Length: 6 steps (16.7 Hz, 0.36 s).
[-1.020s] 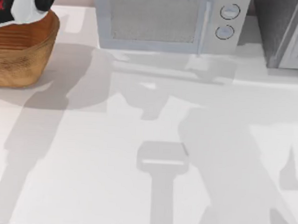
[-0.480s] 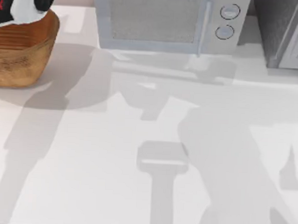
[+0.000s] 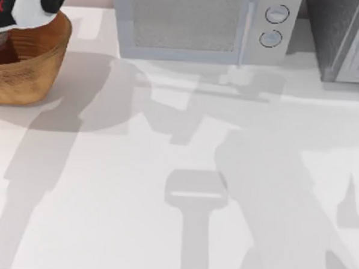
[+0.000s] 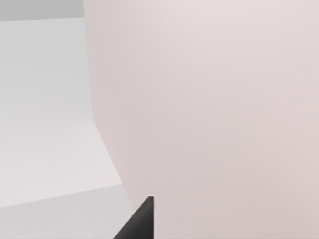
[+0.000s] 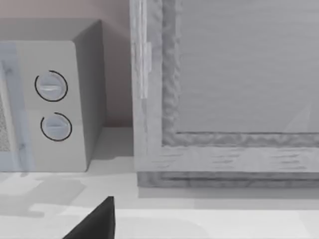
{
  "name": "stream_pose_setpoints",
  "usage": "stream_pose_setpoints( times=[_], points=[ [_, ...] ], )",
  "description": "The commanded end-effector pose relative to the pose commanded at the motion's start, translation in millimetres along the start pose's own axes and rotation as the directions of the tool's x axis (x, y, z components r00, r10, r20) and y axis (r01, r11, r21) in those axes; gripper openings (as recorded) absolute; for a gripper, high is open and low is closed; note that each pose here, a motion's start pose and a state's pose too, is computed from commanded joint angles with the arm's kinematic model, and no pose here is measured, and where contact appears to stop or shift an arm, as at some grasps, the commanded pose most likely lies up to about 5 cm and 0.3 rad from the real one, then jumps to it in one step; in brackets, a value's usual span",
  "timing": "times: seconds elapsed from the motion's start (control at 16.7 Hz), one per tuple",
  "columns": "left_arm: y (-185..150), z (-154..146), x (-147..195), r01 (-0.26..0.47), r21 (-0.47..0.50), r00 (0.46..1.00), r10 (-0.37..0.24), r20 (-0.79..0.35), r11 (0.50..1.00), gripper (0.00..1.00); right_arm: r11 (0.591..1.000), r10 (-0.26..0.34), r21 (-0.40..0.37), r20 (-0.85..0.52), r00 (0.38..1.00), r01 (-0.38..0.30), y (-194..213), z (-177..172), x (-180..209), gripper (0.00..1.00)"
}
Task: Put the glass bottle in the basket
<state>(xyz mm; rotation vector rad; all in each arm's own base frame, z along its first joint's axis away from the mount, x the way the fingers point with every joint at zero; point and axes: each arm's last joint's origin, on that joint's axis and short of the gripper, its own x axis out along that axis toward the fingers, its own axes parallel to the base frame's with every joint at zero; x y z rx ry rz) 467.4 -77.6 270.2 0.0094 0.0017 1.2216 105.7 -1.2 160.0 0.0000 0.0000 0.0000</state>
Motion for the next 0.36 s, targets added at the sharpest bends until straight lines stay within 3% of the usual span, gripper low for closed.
stream_pose_setpoints(
  times=[0.36],
  points=[
    [0.0, 0.0, 0.0, 0.0, 0.0, 1.0, 0.0, 0.0, 1.0, 1.0, 1.0, 0.0, 0.0, 0.0, 1.0, 0.0, 0.0, 0.0, 0.0, 1.0]
  ],
)
